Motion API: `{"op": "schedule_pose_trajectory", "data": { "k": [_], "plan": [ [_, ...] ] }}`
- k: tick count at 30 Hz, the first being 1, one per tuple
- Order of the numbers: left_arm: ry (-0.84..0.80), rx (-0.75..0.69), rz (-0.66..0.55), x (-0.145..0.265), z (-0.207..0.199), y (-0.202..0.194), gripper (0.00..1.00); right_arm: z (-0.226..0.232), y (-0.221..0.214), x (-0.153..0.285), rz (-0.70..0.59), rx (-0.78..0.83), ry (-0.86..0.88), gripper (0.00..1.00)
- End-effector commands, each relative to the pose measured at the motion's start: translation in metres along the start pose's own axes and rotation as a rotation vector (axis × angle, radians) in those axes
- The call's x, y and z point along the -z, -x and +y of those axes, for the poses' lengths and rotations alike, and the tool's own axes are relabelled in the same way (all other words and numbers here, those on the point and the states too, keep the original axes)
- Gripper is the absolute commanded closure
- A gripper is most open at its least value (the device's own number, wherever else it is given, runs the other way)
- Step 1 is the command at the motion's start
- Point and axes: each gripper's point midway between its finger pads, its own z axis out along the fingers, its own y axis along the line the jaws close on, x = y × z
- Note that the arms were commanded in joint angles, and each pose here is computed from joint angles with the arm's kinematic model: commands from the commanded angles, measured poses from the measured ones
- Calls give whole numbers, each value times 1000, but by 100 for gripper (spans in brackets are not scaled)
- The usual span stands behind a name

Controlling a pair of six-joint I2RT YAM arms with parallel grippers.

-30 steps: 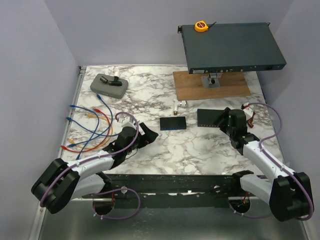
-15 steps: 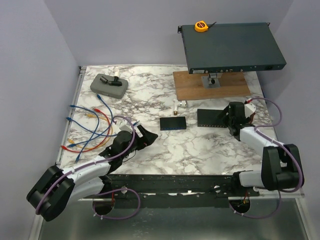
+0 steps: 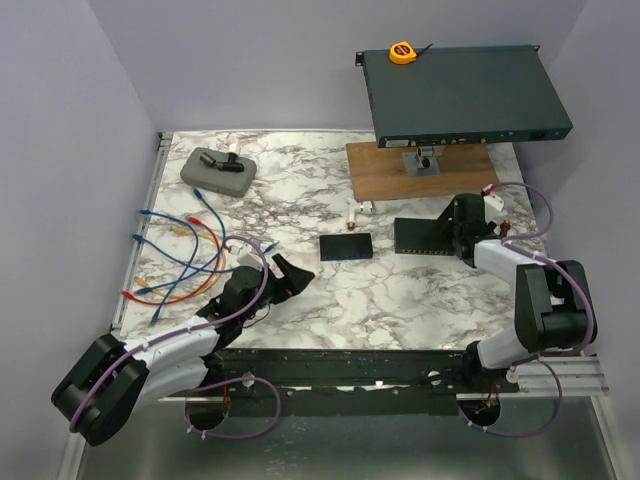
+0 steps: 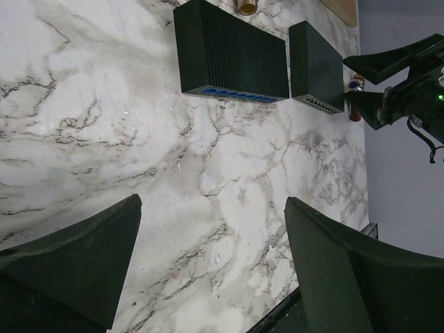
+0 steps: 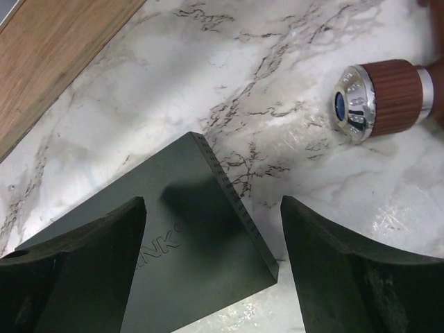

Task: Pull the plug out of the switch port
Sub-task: Move the switch port to the center of the board.

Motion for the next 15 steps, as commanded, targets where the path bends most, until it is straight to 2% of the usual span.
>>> {"op": "schedule_pose_trajectory", "data": {
  "k": [1, 11, 15],
  "plan": [
    [-51, -11, 10, -1, -13, 1, 17, 10, 5, -4, 4, 27, 42, 20],
    [-60, -1, 56, -6, -16, -7, 17, 16, -17, -6, 103, 18, 81, 23],
    [-67, 1, 66, -8, -18, -8, 18, 17, -25, -5, 132, 20, 100, 28]
  ]
}}
